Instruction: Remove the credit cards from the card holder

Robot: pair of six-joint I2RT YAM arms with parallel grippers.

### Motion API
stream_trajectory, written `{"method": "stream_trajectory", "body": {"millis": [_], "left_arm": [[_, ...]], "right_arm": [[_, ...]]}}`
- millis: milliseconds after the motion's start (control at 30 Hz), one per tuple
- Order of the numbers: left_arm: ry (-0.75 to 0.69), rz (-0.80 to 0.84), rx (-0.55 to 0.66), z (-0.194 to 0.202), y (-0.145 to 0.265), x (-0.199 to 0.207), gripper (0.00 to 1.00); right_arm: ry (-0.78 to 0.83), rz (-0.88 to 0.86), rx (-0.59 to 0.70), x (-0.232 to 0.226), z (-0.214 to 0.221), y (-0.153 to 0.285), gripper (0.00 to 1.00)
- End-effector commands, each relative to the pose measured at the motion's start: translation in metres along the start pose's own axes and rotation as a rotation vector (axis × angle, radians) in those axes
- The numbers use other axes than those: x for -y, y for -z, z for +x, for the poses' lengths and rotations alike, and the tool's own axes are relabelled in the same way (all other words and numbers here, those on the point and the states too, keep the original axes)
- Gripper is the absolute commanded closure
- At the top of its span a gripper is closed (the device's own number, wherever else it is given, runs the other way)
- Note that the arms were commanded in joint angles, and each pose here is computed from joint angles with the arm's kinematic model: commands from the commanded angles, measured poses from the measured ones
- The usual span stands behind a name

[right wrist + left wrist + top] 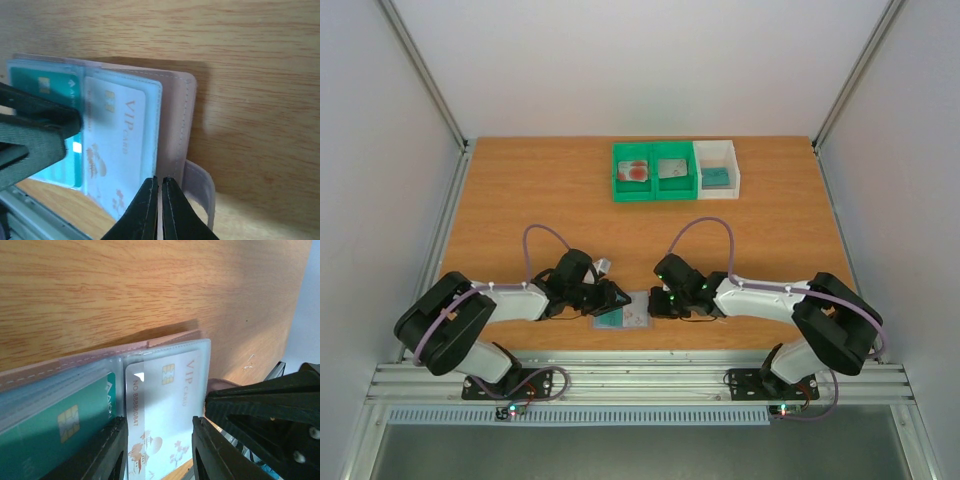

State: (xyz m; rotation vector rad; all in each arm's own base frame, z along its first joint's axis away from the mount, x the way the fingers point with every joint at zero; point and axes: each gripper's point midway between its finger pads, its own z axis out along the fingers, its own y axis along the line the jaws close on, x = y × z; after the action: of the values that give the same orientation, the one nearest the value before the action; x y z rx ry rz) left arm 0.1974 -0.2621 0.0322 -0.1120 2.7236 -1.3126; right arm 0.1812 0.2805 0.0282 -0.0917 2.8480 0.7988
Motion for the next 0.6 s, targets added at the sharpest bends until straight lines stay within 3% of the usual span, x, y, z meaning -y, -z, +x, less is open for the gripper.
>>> {"method": "stream_trajectory", "body": {"millis": [0,567], "left_arm": [[0.028,-0.057,0.025,-0.002,0.002,-0.011,0.62],[0.012,-0.068,0.028,-0.003,0.010,-0.004,0.61]], "right_arm": [[0.032,-0.062,0.011,-0.027,-0.008,0.013,0.94],[0.016,-0.047,-0.036,-0.024,-0.007,-0.011,0.90]]}}
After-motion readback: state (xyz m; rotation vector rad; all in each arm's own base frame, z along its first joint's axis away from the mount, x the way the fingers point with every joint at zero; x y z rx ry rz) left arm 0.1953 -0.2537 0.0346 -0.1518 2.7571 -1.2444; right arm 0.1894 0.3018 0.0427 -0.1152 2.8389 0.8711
